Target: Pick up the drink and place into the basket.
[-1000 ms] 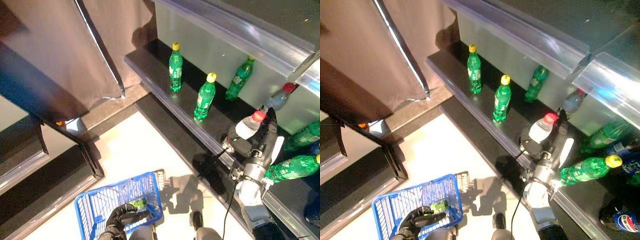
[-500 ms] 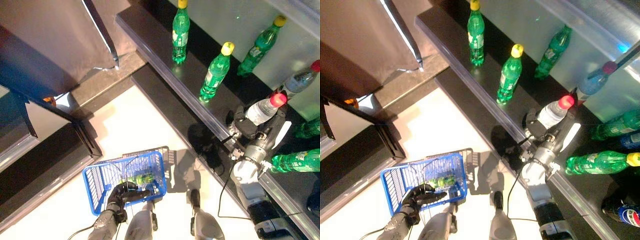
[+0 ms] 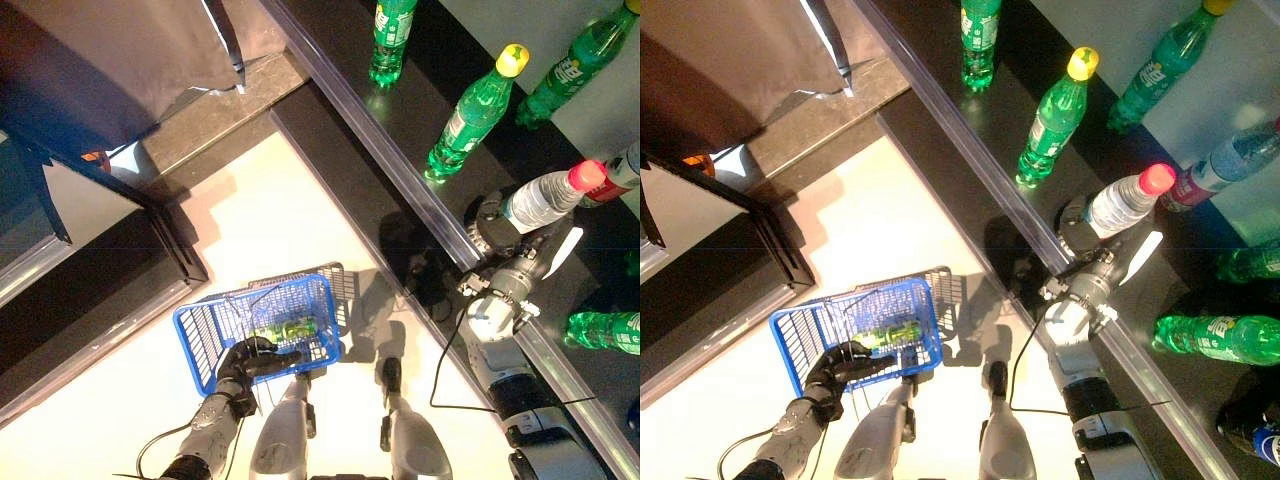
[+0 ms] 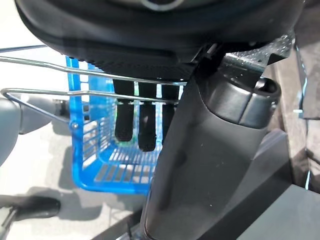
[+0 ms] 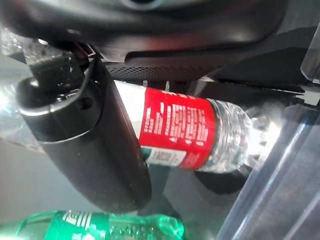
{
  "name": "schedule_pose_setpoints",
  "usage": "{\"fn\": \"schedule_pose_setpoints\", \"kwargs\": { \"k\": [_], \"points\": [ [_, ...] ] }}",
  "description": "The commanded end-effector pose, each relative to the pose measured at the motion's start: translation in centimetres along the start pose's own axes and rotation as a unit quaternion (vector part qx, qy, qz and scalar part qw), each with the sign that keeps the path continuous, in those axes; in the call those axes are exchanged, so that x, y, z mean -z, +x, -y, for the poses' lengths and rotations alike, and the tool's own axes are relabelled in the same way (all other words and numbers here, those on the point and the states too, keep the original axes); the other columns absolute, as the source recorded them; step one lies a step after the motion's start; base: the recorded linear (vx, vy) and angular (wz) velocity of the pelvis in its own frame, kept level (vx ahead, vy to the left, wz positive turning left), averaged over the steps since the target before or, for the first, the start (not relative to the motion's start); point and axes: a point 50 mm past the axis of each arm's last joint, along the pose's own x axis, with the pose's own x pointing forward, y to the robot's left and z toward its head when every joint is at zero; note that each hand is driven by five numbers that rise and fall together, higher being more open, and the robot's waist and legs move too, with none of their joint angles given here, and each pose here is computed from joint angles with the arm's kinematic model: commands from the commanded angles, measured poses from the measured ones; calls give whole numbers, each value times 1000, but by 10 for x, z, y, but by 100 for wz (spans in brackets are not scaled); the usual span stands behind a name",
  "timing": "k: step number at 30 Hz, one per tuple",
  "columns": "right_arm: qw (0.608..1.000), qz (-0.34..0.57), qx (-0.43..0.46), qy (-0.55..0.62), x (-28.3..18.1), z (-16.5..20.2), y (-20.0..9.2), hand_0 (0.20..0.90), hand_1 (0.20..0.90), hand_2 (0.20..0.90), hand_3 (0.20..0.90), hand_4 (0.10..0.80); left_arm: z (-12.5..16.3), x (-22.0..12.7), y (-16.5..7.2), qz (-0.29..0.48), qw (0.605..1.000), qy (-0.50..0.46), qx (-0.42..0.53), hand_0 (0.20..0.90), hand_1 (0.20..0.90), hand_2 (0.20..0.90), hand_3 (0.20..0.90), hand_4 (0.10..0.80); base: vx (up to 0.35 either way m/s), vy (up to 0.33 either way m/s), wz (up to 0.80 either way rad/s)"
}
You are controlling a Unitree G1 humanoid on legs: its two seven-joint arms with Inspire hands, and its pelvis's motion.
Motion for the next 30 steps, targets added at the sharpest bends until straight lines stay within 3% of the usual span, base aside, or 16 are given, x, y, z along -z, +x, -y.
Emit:
{"fn": "schedule_pose_setpoints", "kwargs": {
  "k": [1, 20, 30],
  "points": [
    [991, 108, -4, 74, -49, -10, 26, 300, 300, 300, 200, 100, 32, -16, -4, 84, 993, -50, 66, 300, 300, 300, 200, 100, 0, 0, 0],
    [988, 136, -7, 75, -58, -2, 20, 300, 300, 300, 200, 100, 31, -17, -7, 94, 992, -56, 66, 300, 300, 300, 200, 100, 8, 1, 0],
    [957, 239, -125, 110, -98, -7, -14, 300, 300, 300, 200, 100, 37, -39, -18, 128, 986, -51, 97, 300, 300, 300, 200, 100, 63, 30, 1]
  ]
}}
